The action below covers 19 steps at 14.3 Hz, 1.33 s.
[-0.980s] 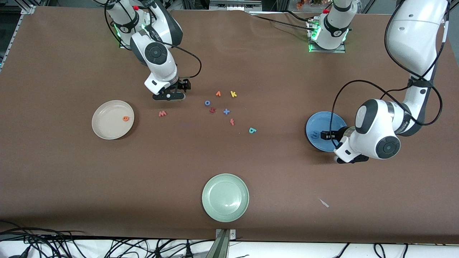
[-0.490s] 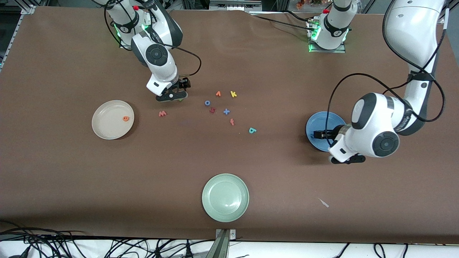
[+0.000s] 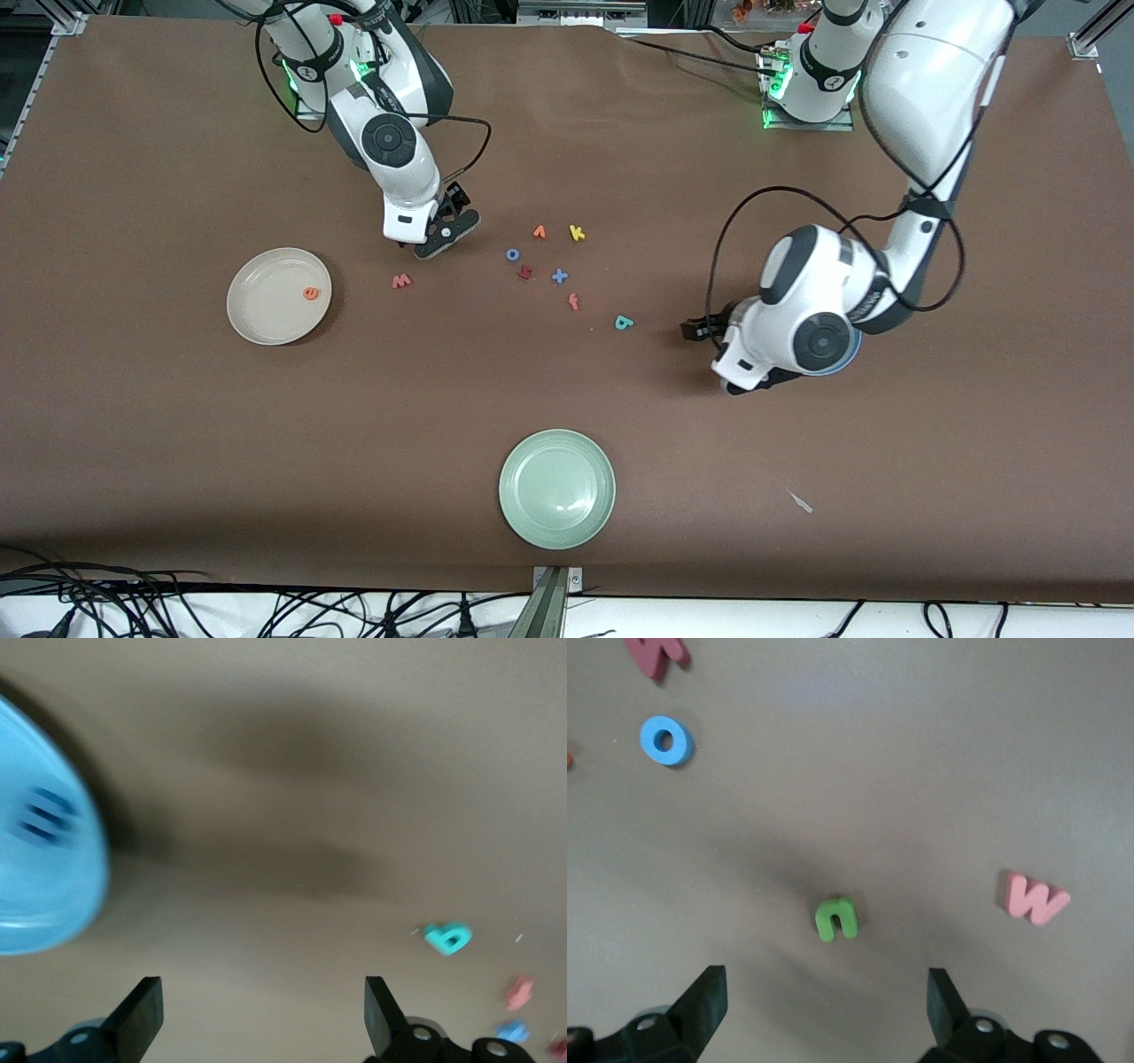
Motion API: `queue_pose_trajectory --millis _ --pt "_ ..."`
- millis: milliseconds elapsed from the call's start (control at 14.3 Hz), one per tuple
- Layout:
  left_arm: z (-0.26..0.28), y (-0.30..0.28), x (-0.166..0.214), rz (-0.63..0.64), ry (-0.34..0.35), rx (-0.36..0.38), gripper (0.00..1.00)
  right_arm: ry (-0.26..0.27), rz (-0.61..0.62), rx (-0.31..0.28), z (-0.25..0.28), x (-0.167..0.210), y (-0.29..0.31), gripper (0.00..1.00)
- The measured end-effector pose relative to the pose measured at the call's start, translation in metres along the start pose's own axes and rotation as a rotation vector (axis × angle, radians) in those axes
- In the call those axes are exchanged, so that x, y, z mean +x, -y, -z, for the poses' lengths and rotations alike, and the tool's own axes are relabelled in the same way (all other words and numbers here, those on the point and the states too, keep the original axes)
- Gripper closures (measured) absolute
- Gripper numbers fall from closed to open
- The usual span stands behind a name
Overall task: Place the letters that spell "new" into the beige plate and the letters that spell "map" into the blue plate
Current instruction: 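Reach the left gripper to the teal b while the right gripper grasps the green n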
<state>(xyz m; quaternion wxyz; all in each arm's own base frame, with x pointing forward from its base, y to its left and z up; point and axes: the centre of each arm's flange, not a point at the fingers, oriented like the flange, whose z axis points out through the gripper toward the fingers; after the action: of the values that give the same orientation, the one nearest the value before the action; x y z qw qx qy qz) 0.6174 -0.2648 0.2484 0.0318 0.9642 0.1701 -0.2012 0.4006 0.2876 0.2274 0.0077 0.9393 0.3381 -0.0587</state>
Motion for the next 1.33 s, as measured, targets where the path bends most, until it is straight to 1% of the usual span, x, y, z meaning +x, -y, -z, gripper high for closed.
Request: queue_pose_trajectory --millis 140,210,420,560,630,700,840,910,980,1120,1190,1260,1330 --pt "-0.018 -0.032 -0.016 0.063 -0.032 -0.014 0.00 -0.042 0.050 0.001 -0.011 -0.004 0.002 0.00" --pt "-0.026 -0.048 -0.025 0.087 -0.053 -0.027 0.00 -0.054 0.065 0.003 -0.019 -0.008 0.003 0.00" --pt "-0.037 -0.079 -0.036 0.170 -0.124 -0.106 0.00 -0.053 0.108 0.006 -0.031 -0.014 0.005 0.00" --pt "-0.045 -0.084 -0.034 0.224 -0.137 -0.130 0.01 -0.061 0.136 0.005 -0.030 -0.013 0.005 0.00" --pt "-0.049 -0.085 -0.032 0.243 -0.136 -0.132 0.05 -0.069 0.149 0.004 -0.030 -0.013 0.005 0.00" --pt "-0.054 -0.085 -0.031 0.263 -0.134 -0.133 0.06 -0.079 0.167 0.002 -0.031 -0.013 0.005 0.01" --pt "-0.065 -0.090 -0.032 0.291 -0.133 -0.138 0.10 -0.090 0.189 0.002 -0.036 -0.017 0.005 0.02" --pt "-0.073 -0.094 -0.034 0.301 -0.132 -0.136 0.18 -0.090 0.194 0.002 -0.040 -0.019 0.006 0.02" --pt "-0.081 -0.098 -0.038 0.303 -0.129 -0.131 0.19 -0.091 0.200 0.003 -0.043 -0.022 0.006 0.02" --pt "-0.095 -0.103 -0.043 0.304 -0.128 -0.110 0.19 -0.095 0.215 0.004 -0.049 -0.027 0.007 0.05" --pt "-0.099 -0.102 -0.044 0.297 -0.136 -0.095 0.20 -0.096 0.220 0.004 -0.052 -0.029 0.007 0.10" --pt "-0.103 -0.100 -0.043 0.294 -0.145 -0.082 0.20 -0.098 0.223 0.005 -0.054 -0.030 0.007 0.11" --pt "-0.105 -0.098 -0.042 0.299 -0.145 -0.075 0.21 -0.097 0.227 0.007 -0.057 -0.030 0.007 0.17"
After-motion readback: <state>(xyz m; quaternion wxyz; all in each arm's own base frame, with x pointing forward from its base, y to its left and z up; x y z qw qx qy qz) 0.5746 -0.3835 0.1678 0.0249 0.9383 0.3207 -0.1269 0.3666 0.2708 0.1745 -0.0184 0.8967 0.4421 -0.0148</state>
